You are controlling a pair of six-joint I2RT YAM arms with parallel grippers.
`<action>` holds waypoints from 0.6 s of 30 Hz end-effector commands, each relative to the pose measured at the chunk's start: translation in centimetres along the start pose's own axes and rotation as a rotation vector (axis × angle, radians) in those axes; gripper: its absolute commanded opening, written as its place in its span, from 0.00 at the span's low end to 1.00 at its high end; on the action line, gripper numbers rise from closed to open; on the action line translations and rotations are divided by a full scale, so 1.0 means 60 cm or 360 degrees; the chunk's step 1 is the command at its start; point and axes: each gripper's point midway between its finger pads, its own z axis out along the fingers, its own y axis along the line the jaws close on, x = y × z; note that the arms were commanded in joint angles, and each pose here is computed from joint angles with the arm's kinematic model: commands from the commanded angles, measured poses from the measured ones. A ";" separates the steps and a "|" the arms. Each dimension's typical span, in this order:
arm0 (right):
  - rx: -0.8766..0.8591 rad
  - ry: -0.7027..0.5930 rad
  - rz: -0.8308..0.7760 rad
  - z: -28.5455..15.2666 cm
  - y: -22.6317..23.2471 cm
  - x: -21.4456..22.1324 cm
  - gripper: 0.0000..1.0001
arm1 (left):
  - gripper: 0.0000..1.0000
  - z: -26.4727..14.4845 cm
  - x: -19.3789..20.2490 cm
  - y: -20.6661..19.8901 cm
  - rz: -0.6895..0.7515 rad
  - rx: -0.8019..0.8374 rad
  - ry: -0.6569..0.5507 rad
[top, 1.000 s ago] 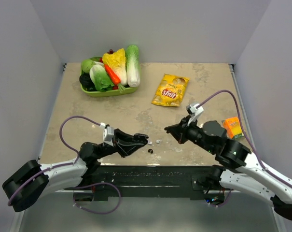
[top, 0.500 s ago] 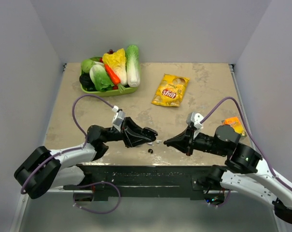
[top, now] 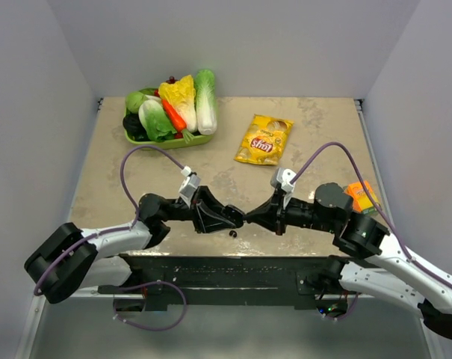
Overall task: Insert the wireless bluetooth earbuds into the charging case
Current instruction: Insert the right earbud into the right side groove of the charging case.
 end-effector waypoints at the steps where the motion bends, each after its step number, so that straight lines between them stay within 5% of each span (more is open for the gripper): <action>1: -0.0088 -0.0157 -0.0051 0.006 0.020 -0.051 0.00 | 0.00 -0.002 -0.119 -0.124 0.0758 0.0431 -0.0472; 18: -0.0078 -0.0085 -0.0022 0.012 0.018 -0.021 0.00 | 0.00 0.007 -0.131 -0.121 0.0807 0.0404 -0.0540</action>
